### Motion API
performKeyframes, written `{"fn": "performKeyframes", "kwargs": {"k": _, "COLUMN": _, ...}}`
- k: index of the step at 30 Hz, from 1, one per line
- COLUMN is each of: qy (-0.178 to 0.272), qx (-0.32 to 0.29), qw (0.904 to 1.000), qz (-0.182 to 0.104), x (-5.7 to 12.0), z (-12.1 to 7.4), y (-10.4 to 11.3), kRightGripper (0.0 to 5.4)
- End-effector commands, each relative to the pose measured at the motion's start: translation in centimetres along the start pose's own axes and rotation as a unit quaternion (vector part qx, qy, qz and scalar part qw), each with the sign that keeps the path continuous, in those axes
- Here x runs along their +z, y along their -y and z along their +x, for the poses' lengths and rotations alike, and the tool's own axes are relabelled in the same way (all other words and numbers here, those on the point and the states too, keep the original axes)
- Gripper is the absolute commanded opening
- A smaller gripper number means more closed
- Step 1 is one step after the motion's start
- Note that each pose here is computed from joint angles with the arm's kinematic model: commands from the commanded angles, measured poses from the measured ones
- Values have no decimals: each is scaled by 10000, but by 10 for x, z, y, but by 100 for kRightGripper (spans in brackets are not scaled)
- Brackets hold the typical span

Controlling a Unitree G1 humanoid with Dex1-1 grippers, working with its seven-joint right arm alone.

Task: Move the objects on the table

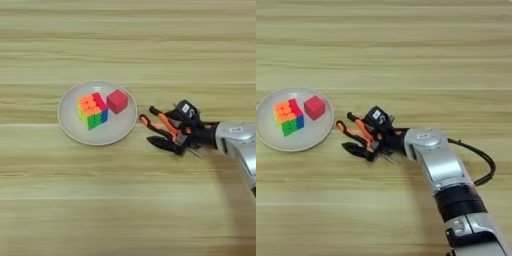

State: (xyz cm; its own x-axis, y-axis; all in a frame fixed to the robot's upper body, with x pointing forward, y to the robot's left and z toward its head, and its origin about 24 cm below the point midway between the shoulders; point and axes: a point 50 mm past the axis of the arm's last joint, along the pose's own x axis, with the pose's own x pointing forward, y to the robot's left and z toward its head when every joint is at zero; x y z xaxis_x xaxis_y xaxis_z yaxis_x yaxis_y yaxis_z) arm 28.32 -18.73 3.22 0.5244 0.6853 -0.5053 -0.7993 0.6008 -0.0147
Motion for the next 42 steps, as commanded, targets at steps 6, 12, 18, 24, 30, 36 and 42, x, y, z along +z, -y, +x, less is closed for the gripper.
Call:
{"fn": "performKeyframes", "kwargs": {"k": 6, "qy": 322, "qx": -325, "qw": 9978, "qz": -481, "x": 28, "z": -2, "y": 18, "kRightGripper": 533}}
{"fn": "performKeyframes", "kwargs": {"k": 12, "qy": 303, "qx": -300, "qw": 9980, "qz": -461, "x": 26, "z": 0, "y": 18, "kRightGripper": 497}}
{"fn": "performKeyframes", "kwargs": {"k": 18, "qy": 303, "qx": -308, "qw": 9982, "qz": -424, "x": 24, "z": 2, "y": 19, "kRightGripper": 442}}
{"fn": "performKeyframes", "kwargs": {"k": 24, "qy": 327, "qx": -407, "qw": 9980, "qz": -348, "x": 24, "z": 2, "y": 23, "kRightGripper": 386}}
{"fn": "performKeyframes", "kwargs": {"k": 30, "qy": 373, "qx": -507, "qw": 9976, "qz": -296, "x": 26, "z": 2, "y": 26, "kRightGripper": 340}}
{"fn": "performKeyframes", "kwargs": {"k": 36, "qy": 473, "qx": -690, "qw": 9963, "qz": -220, "x": 30, "z": 2, "y": 31, "kRightGripper": 338}}
{"fn": "performKeyframes", "kwargs": {"k": 42, "qy": 688, "qx": -865, "qw": 9936, "qz": -252, "x": 40, "z": -2, "y": 34, "kRightGripper": 338}}
